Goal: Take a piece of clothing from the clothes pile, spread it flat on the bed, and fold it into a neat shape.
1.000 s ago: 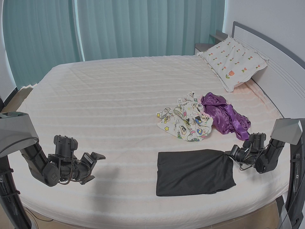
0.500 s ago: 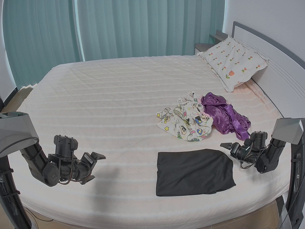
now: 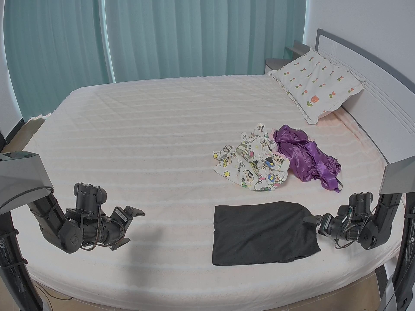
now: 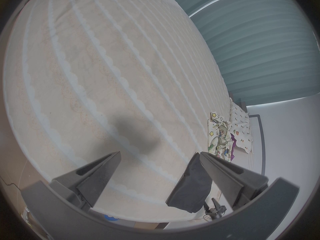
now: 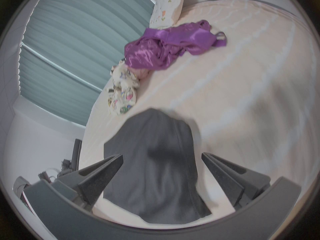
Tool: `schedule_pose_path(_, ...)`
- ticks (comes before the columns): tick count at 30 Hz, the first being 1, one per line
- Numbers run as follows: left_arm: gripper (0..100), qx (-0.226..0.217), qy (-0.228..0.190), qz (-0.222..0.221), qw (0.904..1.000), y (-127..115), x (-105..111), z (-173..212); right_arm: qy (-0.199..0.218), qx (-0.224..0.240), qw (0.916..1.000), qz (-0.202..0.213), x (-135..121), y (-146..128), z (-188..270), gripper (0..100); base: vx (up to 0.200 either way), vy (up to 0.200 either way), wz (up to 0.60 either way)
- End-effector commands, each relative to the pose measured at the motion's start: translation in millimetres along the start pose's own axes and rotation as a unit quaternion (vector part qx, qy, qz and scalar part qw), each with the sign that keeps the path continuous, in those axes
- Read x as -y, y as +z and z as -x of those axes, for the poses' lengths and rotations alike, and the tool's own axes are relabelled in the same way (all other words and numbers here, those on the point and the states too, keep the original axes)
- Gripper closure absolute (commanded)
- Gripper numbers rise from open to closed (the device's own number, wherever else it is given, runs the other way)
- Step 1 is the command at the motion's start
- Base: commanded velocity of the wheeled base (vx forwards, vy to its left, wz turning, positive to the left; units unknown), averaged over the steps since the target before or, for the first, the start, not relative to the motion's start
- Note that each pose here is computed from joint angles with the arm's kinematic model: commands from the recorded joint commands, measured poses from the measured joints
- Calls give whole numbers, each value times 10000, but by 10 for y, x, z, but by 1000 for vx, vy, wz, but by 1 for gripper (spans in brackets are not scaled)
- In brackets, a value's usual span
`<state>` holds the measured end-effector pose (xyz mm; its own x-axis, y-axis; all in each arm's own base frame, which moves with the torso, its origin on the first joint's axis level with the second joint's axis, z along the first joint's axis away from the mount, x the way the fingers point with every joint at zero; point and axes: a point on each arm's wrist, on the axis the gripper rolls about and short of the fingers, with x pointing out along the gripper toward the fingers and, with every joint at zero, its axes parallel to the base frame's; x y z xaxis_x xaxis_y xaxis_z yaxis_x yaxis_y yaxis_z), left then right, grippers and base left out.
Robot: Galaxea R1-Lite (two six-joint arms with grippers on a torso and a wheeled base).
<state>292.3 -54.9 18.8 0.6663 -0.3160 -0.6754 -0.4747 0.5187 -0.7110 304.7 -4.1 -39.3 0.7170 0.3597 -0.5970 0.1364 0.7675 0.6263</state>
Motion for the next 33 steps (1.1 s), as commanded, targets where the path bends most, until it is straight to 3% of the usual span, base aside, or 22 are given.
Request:
schedule_pose_path(1, 0, -8, 9, -6, 10000, -5, -4, -2, 63, -354, 9993, 103, 61, -209, 149, 0, 0, 0, 0)
schedule_pose_path(3, 0, -8, 9, -6, 10000, -5, -4, -2, 104, -287, 9991, 309, 92, -246, 155, 0, 0, 0, 0)
schedule_pose_path(15, 0, -17, 14, -40, 10000, -10, -5, -7, 172, -274, 9980, 537, 116, -285, 48, 0, 0, 0, 0)
schedule_pose_path(16, 0, -14, 7, -41, 10000, -8, -1, -8, 185, -272, 9979, 558, 105, -283, 37, 100, 0, 0, 0)
schedule_pose_path(29, 0, -8, 9, -36, 10000, -4, -3, -7, -55, -335, 9983, 468, 140, -353, 190, 100, 0, 0, 0)
schedule_pose_path(33, 0, -11, 15, -35, 10000, -6, -7, -6, -132, -389, 9973, 615, 181, -381, 235, 100, 0, 0, 0)
